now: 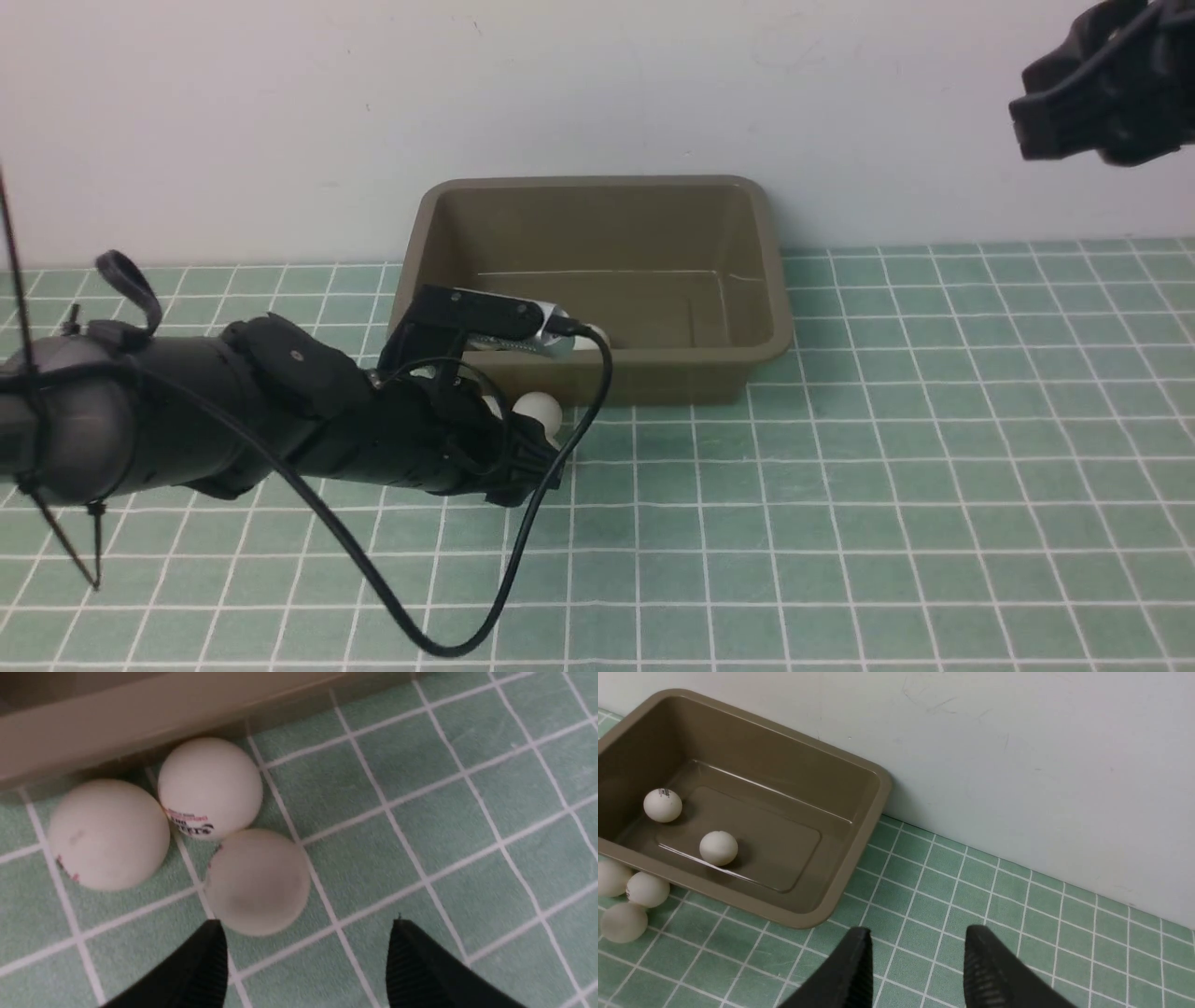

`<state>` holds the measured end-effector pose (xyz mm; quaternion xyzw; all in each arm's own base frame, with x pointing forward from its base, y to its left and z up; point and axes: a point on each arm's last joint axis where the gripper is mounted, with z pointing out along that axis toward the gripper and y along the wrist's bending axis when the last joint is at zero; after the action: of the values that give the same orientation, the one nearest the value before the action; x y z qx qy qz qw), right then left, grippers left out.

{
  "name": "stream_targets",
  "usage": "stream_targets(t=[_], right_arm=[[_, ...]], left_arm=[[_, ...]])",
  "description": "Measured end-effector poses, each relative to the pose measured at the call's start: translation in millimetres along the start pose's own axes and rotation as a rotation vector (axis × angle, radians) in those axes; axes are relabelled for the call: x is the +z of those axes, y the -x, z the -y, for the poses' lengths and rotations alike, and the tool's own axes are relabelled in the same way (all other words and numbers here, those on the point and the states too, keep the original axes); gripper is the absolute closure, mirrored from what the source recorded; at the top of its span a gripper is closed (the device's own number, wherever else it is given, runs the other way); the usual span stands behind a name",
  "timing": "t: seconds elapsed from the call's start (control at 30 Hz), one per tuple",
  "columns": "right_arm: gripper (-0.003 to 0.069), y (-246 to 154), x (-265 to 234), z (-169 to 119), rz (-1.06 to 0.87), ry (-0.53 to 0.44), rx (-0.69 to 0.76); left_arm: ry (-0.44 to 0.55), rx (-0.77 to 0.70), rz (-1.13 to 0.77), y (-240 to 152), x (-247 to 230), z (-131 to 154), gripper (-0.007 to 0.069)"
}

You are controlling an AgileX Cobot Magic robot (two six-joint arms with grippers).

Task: Put the table tennis balls in the box on the green coffee tablecloth.
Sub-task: 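Reach for and grasp a ping pong ball on the table beside the basket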

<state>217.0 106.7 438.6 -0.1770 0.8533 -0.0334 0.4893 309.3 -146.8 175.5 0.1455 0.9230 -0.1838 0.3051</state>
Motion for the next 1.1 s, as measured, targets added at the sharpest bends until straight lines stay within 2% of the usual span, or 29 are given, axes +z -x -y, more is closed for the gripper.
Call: stream_targets(t=[0.57,0.97,1.1], right_arm=[[0.0398,0.0,0.0,0.2,0.001,-0.002,-0.013],[0.0398,0.6,0.0,0.4,0.007,-0.004,-0.016],[0.0398,1.0,0.0,0.3,0.011,-0.004,-0.017]], left_arm=[[0.043,-0.034,-0.026,-3.5,27.6,-9.7,0.0210],[0.037,-0.032,-0.042,0.3,44.8,-9.1,0.0211],[0.033,-0.034,-0.065,-4.1,50.4,-9.8,0.0286]])
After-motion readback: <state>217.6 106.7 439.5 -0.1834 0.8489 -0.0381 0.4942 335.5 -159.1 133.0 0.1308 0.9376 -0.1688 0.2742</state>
